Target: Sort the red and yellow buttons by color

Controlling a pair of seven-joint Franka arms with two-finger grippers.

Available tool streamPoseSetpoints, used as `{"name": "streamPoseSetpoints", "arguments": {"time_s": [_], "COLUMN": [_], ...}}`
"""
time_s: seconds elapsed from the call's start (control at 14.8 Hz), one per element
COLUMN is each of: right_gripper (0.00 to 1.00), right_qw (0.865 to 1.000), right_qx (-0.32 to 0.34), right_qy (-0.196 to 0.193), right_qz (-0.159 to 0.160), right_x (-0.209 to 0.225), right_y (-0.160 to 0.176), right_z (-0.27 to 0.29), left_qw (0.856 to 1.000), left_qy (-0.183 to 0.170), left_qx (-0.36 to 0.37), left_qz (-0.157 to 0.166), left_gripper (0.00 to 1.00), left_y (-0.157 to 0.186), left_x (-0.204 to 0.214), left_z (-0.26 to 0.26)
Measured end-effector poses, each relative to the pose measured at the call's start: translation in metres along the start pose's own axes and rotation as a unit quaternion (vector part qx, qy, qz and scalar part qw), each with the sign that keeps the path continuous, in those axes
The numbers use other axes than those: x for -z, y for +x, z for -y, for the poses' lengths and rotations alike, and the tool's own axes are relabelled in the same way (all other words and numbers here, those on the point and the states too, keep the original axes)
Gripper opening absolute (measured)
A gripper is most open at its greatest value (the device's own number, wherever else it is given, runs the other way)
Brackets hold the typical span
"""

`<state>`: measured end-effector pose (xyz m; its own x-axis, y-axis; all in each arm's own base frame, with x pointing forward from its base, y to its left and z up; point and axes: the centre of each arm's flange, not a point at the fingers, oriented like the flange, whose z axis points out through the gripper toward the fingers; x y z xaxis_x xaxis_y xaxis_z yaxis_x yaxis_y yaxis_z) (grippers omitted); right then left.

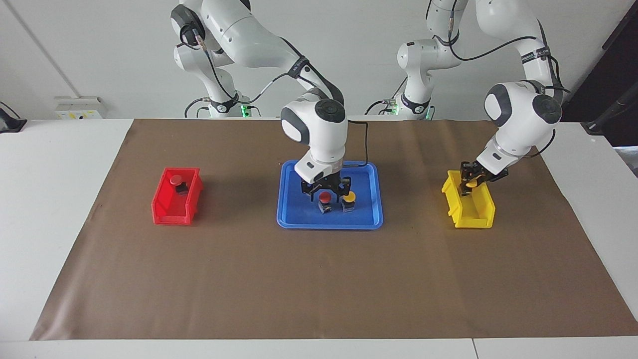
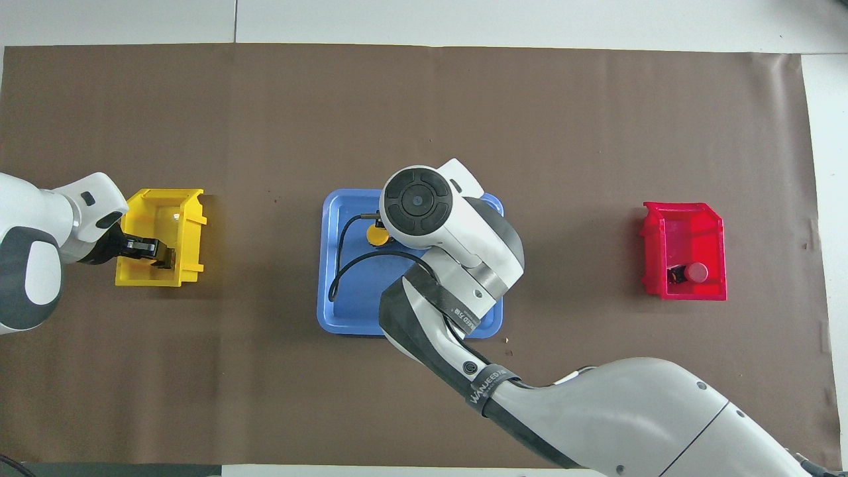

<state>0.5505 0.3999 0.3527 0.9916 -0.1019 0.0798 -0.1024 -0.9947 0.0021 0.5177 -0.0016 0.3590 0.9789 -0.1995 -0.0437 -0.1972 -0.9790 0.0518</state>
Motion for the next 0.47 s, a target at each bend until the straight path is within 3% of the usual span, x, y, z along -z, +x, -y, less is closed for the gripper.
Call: {"name": "streamPoseSetpoints", "arguments": {"time_s": [0.14, 0.2, 0.27, 0.47], "right_gripper": [0.74, 0.67, 0.67, 0.41], "right_qw": [1.000, 1.000, 1.000, 1.000], "right_qx": [0.001, 0.001, 0.001, 0.001], "right_qy": [0.003, 0.003, 0.003, 0.003], "right_qz": [-0.002, -0.002, -0.001, -0.002], "right_x": [-0.003, -0.004, -0.005, -0.005], "right_y": [-0.001, -0.002, -0.002, -0.001], "right_z": [0.000, 0.000, 0.000, -0.001], "left_qw": [1.000, 1.000, 1.000, 1.000], "left_qy": [0.001, 0.001, 0.001, -0.004], "left_qx": [0.001, 0.001, 0.001, -0.001], "left_qz": [-0.005, -0.005, -0.004, 0.010], "left_gripper": [0.46, 0.58, 0.66, 0.69], "left_y": [-0.001, -0.001, 0.000, 0.008], "left_x": [-0.001, -0.001, 0.000, 0.026], "left_z": [0.001, 0.001, 0.001, 0.001]}}
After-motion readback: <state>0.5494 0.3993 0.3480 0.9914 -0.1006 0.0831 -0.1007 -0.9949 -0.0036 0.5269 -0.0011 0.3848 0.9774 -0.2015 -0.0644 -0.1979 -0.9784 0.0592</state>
